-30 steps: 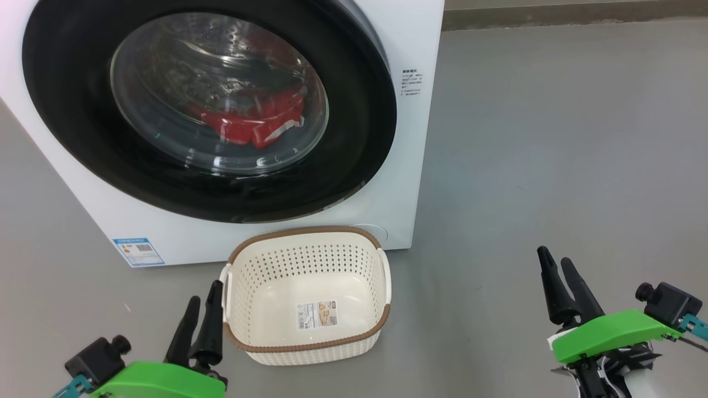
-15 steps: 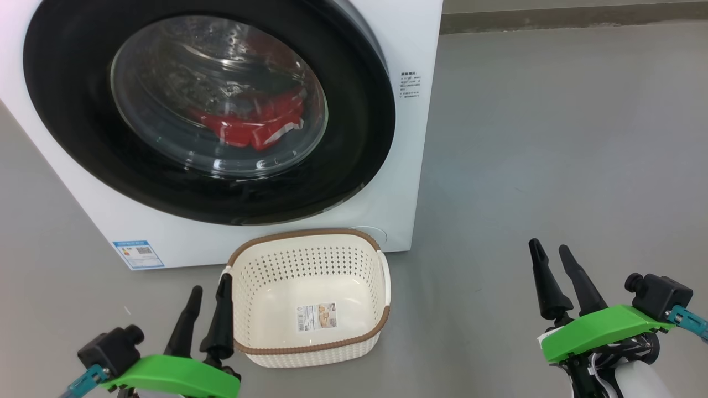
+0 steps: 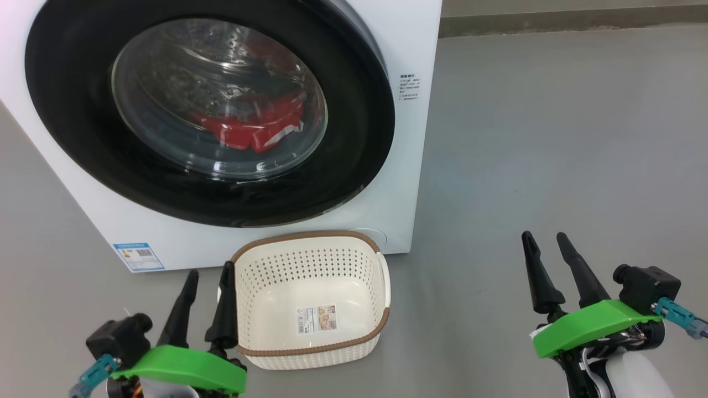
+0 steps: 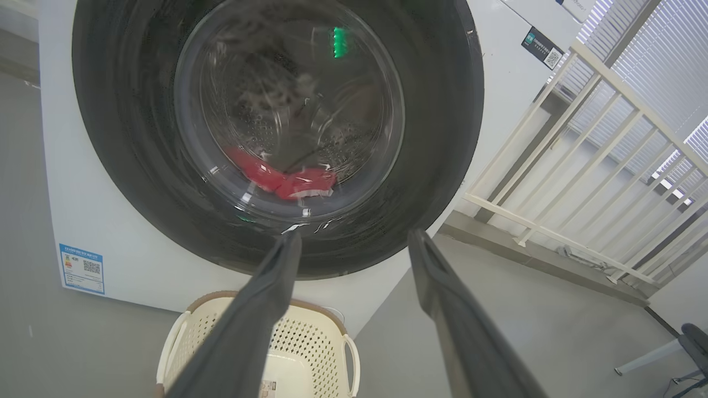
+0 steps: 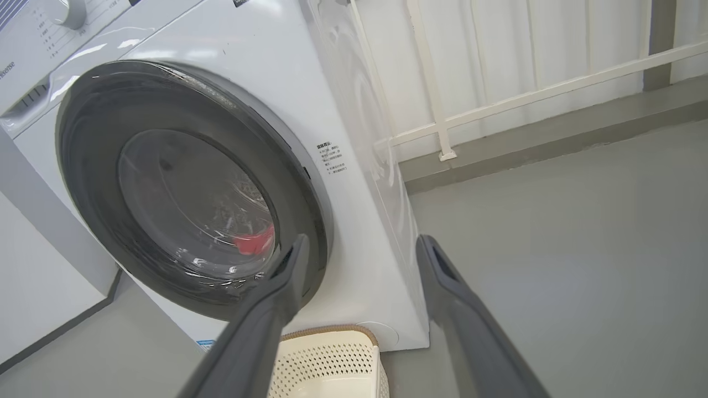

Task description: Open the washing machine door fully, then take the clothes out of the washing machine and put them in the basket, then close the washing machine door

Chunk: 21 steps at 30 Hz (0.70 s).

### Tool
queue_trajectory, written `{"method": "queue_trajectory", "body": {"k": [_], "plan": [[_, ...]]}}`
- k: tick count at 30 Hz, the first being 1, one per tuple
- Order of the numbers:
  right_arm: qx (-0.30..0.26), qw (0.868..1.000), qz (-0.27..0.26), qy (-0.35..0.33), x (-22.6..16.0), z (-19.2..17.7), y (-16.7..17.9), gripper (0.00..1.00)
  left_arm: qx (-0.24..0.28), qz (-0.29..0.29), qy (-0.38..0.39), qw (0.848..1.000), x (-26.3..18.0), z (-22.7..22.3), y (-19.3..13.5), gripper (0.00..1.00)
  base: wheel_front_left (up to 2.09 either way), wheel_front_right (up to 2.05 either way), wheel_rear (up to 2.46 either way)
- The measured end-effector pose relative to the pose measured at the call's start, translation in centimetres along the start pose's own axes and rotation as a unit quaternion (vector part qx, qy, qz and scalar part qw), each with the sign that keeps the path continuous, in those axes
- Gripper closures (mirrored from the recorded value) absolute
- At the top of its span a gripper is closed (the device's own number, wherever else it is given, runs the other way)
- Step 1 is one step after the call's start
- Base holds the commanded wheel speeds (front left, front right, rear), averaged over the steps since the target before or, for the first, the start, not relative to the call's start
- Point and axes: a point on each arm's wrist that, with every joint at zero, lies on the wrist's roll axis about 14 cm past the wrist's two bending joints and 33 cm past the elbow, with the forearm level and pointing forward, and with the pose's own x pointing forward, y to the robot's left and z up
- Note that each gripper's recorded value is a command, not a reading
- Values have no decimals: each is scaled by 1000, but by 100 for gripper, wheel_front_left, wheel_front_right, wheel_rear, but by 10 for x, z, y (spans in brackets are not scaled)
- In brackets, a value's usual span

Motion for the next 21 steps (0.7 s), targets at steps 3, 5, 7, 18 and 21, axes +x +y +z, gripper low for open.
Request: {"method": "queue_trajectory", "body": {"k": [3, 5, 7, 18, 21], "plan": [[-14, 1000, 9, -6, 4, 4, 5, 0, 17, -7, -8, 1000, 3, 4, -4, 0, 0, 0, 0], [-25, 1000, 15, -9, 6, 5, 8, 0, 27, -9, -13, 1000, 4, 6, -5, 0, 0, 0, 0], [-39, 999, 21, -12, 7, 6, 11, 0, 38, -8, -14, 999, 4, 6, -4, 0, 0, 0, 0], [-105, 993, 41, -25, 13, 12, 20, 0, 95, -25, -39, 994, 11, 16, -14, 0, 0, 0, 0], [-120, 991, 47, -30, 14, 14, 23, 0, 113, -30, -45, 992, 12, 19, -18, 0, 0, 0, 0]]}}
